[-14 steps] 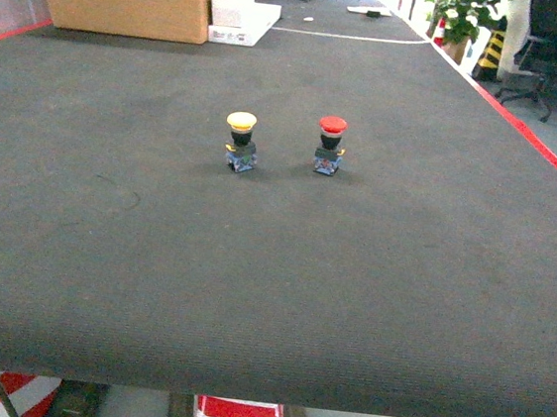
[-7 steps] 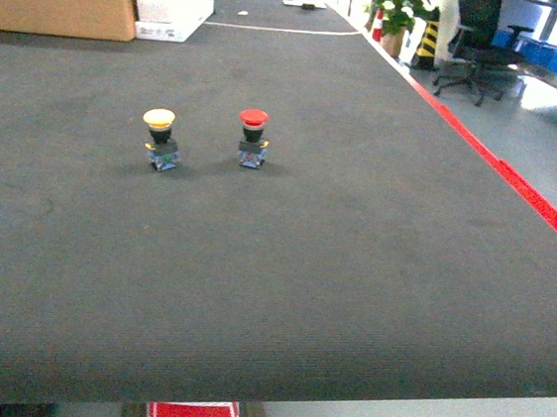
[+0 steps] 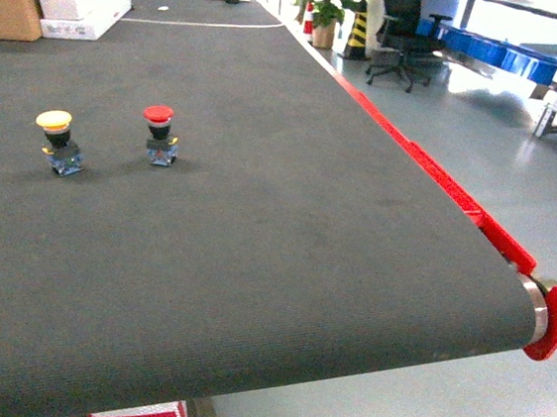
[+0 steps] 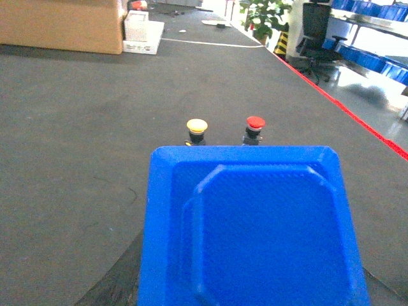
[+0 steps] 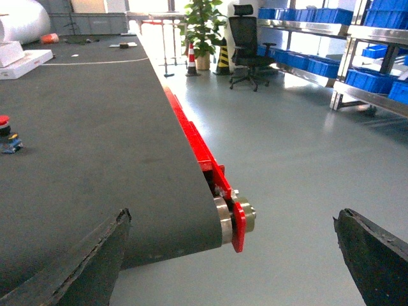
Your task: Pick blue part to blue bin on bottom shelf
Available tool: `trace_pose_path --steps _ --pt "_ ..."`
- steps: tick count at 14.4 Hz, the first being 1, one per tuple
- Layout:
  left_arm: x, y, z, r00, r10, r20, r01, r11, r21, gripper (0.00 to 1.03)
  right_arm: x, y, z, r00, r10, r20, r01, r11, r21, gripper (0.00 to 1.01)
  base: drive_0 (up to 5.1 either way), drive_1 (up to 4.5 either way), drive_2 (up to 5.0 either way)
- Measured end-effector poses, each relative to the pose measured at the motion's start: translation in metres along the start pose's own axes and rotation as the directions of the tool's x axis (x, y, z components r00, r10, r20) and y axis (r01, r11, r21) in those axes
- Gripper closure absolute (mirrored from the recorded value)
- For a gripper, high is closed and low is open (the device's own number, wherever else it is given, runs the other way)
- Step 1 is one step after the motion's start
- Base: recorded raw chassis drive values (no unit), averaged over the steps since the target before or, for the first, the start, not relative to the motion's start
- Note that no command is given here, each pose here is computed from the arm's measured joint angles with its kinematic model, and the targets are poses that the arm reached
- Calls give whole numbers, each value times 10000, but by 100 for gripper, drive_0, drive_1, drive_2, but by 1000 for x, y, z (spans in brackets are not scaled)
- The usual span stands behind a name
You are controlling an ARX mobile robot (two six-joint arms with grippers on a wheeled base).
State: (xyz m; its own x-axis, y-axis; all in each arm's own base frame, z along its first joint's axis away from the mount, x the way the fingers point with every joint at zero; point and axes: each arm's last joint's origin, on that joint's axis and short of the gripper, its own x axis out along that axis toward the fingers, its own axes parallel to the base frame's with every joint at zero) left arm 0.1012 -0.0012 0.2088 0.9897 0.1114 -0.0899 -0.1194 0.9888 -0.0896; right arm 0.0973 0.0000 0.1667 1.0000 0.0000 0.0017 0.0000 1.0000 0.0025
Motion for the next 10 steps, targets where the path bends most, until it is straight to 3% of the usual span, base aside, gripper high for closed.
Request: trace_pose_path --steps 10 --pt "0 0 0 10000 0 0 0 10000 0 60 0 0 0 10000 0 -8 0 10000 0 3 1 -409 412"
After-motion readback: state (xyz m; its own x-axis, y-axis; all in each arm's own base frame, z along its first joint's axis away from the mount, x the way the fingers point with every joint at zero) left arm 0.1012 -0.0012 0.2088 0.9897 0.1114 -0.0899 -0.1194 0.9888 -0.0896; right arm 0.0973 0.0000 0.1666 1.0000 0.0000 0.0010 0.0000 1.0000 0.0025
